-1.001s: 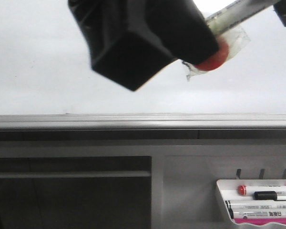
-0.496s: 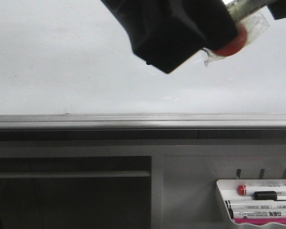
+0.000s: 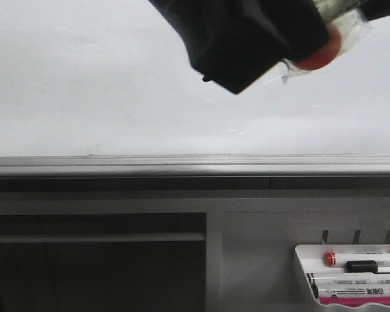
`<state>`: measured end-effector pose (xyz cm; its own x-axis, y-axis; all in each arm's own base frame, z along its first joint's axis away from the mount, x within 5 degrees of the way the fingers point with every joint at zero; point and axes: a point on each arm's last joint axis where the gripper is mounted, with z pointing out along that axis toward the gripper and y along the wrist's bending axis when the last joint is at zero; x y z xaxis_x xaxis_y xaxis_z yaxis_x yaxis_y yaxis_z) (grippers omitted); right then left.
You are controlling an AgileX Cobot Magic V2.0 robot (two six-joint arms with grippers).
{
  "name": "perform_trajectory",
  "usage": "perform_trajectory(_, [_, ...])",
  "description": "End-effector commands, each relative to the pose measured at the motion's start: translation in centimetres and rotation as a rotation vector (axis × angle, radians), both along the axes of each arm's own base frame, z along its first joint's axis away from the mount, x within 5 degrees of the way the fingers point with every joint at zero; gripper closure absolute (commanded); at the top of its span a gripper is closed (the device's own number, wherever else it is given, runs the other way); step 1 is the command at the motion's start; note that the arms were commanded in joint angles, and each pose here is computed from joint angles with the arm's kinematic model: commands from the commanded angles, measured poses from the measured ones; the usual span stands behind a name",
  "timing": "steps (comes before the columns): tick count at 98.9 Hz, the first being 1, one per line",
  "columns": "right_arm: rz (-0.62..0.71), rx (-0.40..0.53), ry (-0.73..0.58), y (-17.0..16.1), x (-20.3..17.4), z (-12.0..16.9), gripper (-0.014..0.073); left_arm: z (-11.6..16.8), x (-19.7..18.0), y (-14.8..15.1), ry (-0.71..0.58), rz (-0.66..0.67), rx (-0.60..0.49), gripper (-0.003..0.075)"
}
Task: Write number 2 on whiteboard
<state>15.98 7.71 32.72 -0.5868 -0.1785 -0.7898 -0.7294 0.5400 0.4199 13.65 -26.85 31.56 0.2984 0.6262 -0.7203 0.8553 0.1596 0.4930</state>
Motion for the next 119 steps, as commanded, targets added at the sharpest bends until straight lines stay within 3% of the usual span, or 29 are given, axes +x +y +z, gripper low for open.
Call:
perform_trajectory(1, [0.001, 0.072, -0.055, 0.3, 0.1, 1.6, 0.0667, 2.6, -0.3, -0.2, -0.053, -0.020, -0.129, 0.0515])
perform_trajectory(12, [-0.018, 0.070, -0.066, 0.2, 0.2, 1.6, 0.0660, 3.0, 0.2, 0.5, -0.040, 0.014, -0.152, 0.0228])
perform_trajectory(19, [-0.048, 0.067, -0.080, 0.1, 0.3, 1.6, 0.0653, 3.5, 0.8, 1.4, 0.000, 0.068, -0.185, 0.0155])
perform_trajectory(39, [-0.199, 0.055, -0.193, -0.7, -0.5, 1.1, 0.0653, 5.3, 2.9, 6.0, 0.150, 0.297, -0.373, 0.0155])
perform_trajectory(67, [-0.330, 0.089, -0.377, -1.4, -0.8, 1.7, 0.0653, 5.2, 2.7, 12.2, 0.158, 0.486, -0.649, 0.0155])
perform_trajectory(94, [-0.333, 0.131, -0.345, -1.2, 2.7, 0.3, 0.0653, 3.3, 1.1, 14.3, 0.197, 0.530, -0.706, 0.0155])
perform_trajectory(119, [-0.295, 0.093, -0.314, 0.0, 5.3, -0.5, 0.0652, 3.2, 0.9, 14.5, 0.201, 0.536, -0.728, 0.0155])
